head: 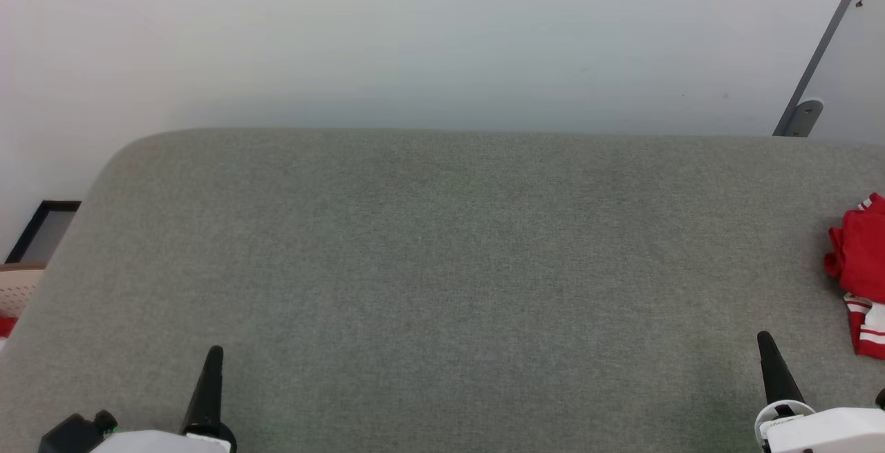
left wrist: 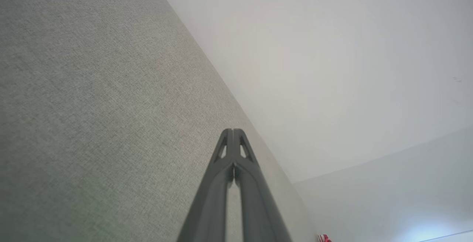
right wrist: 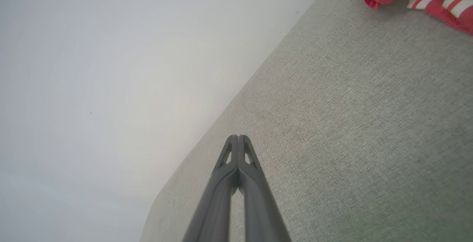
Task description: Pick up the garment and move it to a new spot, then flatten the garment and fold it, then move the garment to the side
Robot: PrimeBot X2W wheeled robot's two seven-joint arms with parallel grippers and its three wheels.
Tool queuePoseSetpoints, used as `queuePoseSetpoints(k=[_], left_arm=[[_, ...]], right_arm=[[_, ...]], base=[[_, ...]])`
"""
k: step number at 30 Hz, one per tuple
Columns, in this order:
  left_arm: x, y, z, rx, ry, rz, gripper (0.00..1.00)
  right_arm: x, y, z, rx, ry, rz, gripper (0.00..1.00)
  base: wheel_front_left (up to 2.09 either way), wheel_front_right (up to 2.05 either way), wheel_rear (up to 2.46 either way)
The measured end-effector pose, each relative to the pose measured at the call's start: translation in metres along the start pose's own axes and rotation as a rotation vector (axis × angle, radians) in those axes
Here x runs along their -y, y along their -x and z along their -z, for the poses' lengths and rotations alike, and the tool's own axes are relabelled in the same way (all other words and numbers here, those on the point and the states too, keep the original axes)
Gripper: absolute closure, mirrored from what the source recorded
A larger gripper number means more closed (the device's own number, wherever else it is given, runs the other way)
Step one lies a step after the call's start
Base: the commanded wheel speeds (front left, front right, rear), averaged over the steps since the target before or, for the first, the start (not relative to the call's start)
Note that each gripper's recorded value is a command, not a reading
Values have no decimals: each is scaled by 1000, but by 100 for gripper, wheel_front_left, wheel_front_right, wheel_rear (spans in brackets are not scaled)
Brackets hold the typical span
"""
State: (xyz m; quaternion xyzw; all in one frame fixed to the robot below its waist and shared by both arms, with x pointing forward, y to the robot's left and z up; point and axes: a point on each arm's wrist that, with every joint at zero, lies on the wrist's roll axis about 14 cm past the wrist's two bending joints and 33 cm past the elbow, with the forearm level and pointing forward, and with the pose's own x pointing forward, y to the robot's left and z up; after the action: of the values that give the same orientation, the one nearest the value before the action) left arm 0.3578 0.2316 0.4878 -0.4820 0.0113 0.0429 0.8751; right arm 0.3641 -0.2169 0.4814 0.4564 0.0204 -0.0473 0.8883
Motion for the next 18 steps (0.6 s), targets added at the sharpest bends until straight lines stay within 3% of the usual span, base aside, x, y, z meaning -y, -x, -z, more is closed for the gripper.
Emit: queuePoseSetpoints(k=[18], left_arm=[[9,-9,7,-15,179,11,100]], right_arm=[[-7,-6,1,-10,-195,-15,100]], base=[[0,0,0]])
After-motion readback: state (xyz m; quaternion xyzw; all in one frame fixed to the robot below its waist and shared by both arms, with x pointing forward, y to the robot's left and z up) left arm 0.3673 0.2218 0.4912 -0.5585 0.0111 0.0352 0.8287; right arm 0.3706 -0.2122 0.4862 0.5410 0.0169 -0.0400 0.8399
